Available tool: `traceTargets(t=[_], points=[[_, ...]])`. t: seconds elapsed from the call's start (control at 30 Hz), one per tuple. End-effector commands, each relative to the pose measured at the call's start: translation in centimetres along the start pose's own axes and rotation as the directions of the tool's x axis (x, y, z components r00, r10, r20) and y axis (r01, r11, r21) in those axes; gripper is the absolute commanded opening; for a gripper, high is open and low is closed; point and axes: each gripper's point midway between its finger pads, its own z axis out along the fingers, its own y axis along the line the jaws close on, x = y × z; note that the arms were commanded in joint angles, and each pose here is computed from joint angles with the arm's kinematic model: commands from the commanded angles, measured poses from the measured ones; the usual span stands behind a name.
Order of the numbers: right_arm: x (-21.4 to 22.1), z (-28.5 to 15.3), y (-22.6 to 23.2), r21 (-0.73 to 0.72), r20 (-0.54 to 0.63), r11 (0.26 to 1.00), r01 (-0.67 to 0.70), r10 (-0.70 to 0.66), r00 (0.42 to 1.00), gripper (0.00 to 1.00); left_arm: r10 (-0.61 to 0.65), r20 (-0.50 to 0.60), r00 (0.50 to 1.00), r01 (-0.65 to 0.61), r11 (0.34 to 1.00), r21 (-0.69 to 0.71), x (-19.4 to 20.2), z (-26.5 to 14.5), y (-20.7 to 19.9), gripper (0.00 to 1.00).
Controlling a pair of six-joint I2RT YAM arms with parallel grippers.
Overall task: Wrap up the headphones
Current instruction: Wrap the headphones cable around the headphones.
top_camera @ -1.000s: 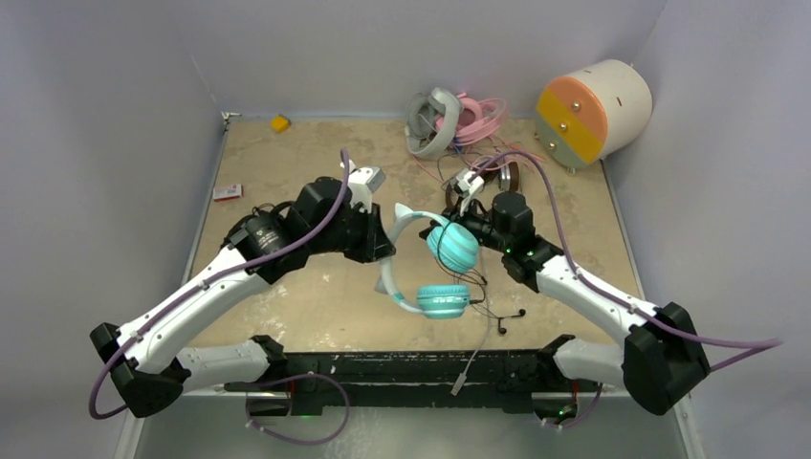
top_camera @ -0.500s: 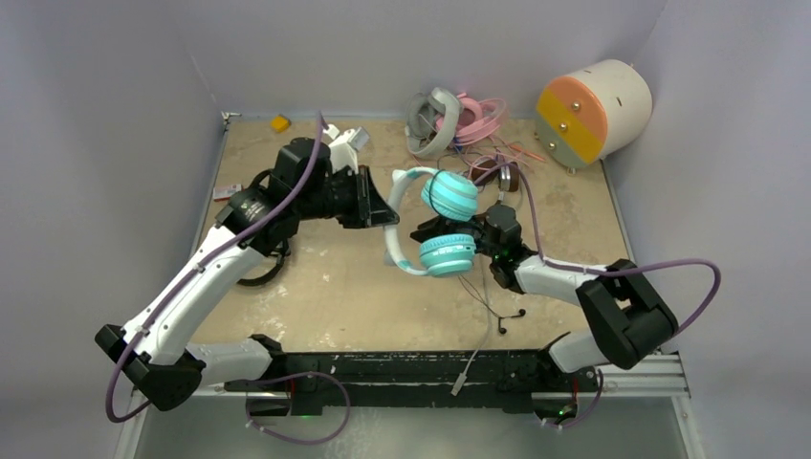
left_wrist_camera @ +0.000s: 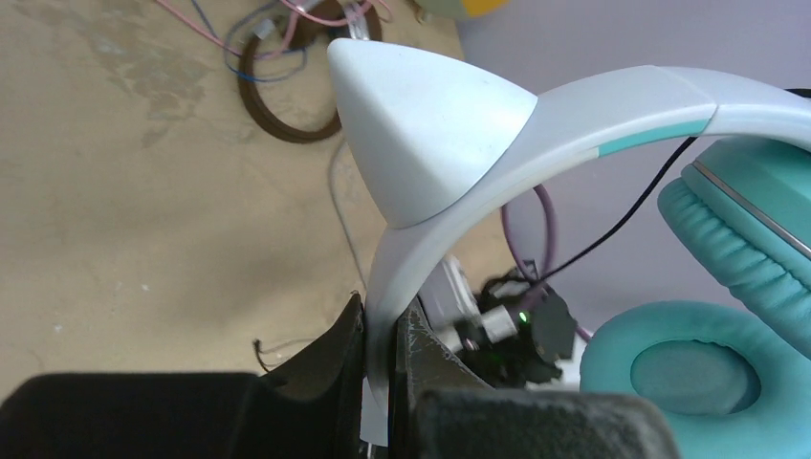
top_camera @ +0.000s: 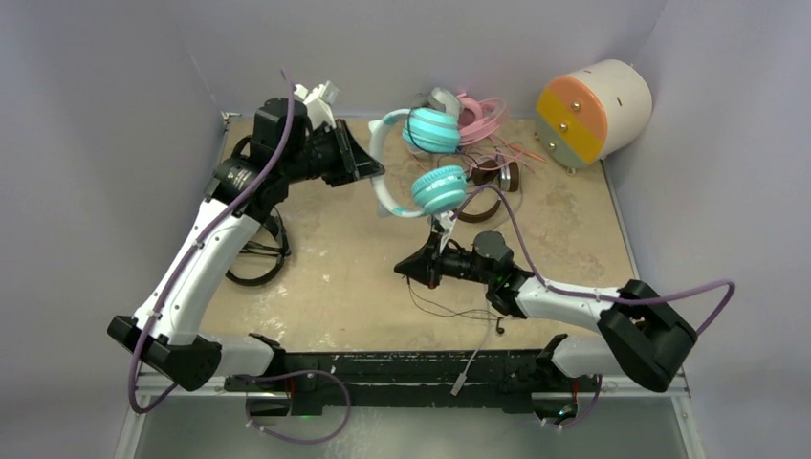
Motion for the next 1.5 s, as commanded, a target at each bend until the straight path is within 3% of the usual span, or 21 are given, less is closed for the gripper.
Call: traceTargets(t=[0.0,0.27,0.47,0.63,0.8,0.97,1.03,1.27,1.47], points=[[0.0,-0.3,3.3,-0.053,-0.023,0.997,0.057,-0.058,0.998,0.0,-0.034,0.211,0.977,0.036,0.999,-0.009,-6.2,-1.7,0.0,0.0],[1.0,-0.3,8.1,-0.16,-0.116,0.986,0.045,-0.064,0.991,0.0,0.052,0.435,0.899,0.088,0.951,-0.296,-11.6,-3.2,6.9,0.0],[-1.3,-0.2,9.6,-0.167,-0.138,0.985,0.046,-0.07,0.988,0.0,0.233,0.462,0.856,0.03,0.869,-0.494,-12.5,-4.4,11.0,0.0],[-3.6,0.0,9.8,-0.116,-0.228,0.99,0.08,-0.105,0.968,0.07,0.336,0.375,0.864,-0.051,0.8,-0.598,-10.9,-4.2,14.1,0.0],[-4.9,0.6,9.1,-0.051,-0.343,0.993,0.102,-0.114,0.933,0.08,0.413,0.238,0.879,-0.165,0.732,-0.661,-8.2,-2.7,16.1,0.0],[-6.9,1.8,8.7,-0.042,-0.344,0.988,0.149,-0.154,0.926,0.1,0.547,0.049,0.835,-0.333,0.575,-0.747,-5.8,-1.6,17.0,0.0],[-7.7,2.2,8.3,-0.028,-0.335,0.989,0.145,-0.146,0.931,0.1,0.558,0.005,0.83,-0.36,0.542,-0.759,-5.0,-1.4,17.4,0.0],[-10.0,1.7,5.3,0.09,-0.333,0.976,0.197,-0.157,0.93,0.11,0.558,-0.086,0.825,-0.439,0.538,-0.72,-2.4,-0.5,18.2,0.0],[-10.3,-0.4,1.2,0.264,-0.411,0.901,0.344,-0.217,0.886,0.16,0.515,-0.128,0.848,-0.437,0.542,-0.718,-1.2,0.0,18.9,0.0]])
